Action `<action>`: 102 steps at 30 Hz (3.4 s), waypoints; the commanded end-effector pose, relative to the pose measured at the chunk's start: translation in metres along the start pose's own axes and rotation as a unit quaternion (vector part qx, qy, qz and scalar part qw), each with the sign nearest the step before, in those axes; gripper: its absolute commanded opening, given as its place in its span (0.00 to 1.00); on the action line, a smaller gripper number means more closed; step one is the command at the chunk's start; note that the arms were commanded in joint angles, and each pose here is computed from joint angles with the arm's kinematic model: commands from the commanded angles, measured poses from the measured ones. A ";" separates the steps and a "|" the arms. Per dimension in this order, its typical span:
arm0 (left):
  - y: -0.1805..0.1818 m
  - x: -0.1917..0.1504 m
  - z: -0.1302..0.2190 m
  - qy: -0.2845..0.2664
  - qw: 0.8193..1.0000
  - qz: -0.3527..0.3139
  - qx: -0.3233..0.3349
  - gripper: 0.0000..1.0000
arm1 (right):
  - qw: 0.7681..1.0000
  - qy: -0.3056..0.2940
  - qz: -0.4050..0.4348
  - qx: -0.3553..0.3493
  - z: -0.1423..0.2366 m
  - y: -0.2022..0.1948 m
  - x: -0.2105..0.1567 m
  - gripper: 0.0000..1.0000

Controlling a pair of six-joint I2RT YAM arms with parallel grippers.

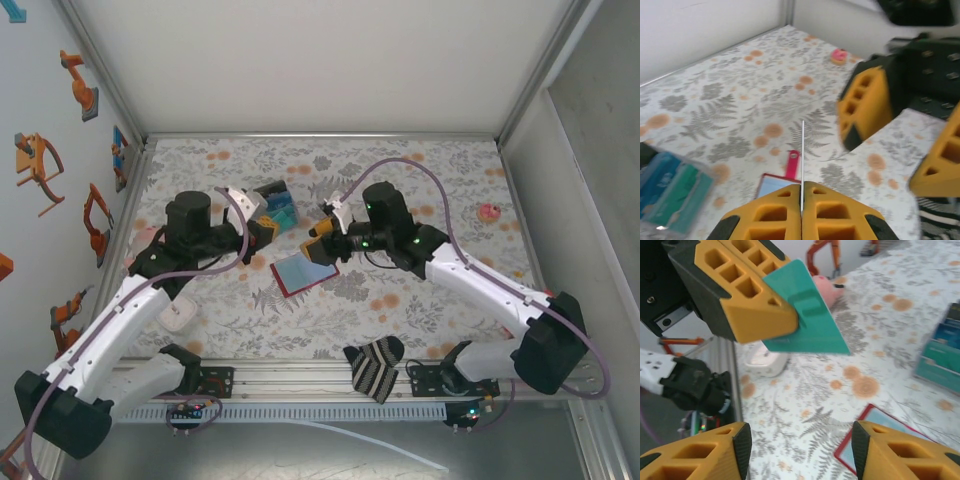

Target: Take the credit cards out of the card holder

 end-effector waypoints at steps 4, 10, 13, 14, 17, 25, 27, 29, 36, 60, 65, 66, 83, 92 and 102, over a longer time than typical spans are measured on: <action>0.058 -0.001 -0.023 0.028 0.993 -0.087 0.077 0.00 | 0.991 -0.030 -0.002 -0.130 0.017 -0.031 0.016 0.58; 0.091 -0.014 -0.064 0.075 0.987 -0.134 0.055 0.00 | 0.979 -0.032 -0.018 -0.200 0.023 -0.056 0.011 0.58; 0.104 -0.020 -0.082 0.082 0.985 -0.146 0.037 0.00 | 0.974 -0.035 -0.023 -0.222 0.026 -0.063 0.010 0.58; 0.107 -0.024 -0.089 0.086 0.984 -0.150 0.030 0.00 | 0.973 -0.035 -0.025 -0.227 0.026 -0.065 0.009 0.58; 0.117 -0.037 -0.106 0.103 0.981 -0.161 0.020 0.00 | 0.970 -0.039 -0.026 -0.237 0.028 -0.068 0.008 0.58; 0.134 -0.072 -0.143 0.135 0.976 -0.171 -0.019 0.00 | 0.964 -0.042 -0.026 -0.260 0.033 -0.074 0.008 0.58; 0.135 -0.084 -0.150 0.149 0.973 -0.171 -0.033 0.00 | 0.963 -0.041 -0.027 -0.266 0.034 -0.076 0.008 0.58; 0.136 -0.094 -0.155 0.160 0.972 -0.167 -0.044 0.00 | 0.961 -0.040 -0.027 -0.271 0.034 -0.078 0.007 0.58; 0.132 -0.114 -0.163 0.179 0.969 -0.156 -0.067 0.00 | 0.961 -0.036 -0.030 -0.273 0.030 -0.081 0.008 0.58; 0.128 -0.140 -0.166 0.199 0.967 -0.124 -0.101 0.00 | 0.963 -0.022 -0.035 -0.266 0.022 -0.084 0.003 0.58; 0.130 -0.141 -0.168 0.203 0.966 -0.121 -0.101 0.01 | 0.964 -0.021 -0.035 -0.263 0.021 -0.083 0.002 0.58; 0.131 -0.142 -0.168 0.205 0.966 -0.120 -0.102 0.02 | 0.964 -0.021 -0.035 -0.263 0.022 -0.083 0.002 0.58; 0.135 -0.134 -0.163 0.214 0.965 -0.118 -0.094 0.25 | 0.966 -0.015 -0.036 -0.257 0.020 -0.082 0.000 0.58; 0.133 -0.082 -0.133 0.164 0.978 -0.122 -0.036 0.38 | 0.962 0.026 -0.044 -0.270 0.007 -0.092 -0.017 0.54; 0.120 -0.065 -0.054 0.053 0.983 -0.015 0.175 0.97 | 0.956 0.132 -0.016 -0.263 -0.039 -0.084 -0.062 0.42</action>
Point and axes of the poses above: each hand's point on the last joint's axis, 136 mm out from that joint toward the fingers, its own z axis back along the fingers, its own y axis along the line the jaws close on, x = y × z, the point moved 1 cm from there along z, back along the fingers, and after that the axes turned 11 degrees about -z, right-handed, at the moved point
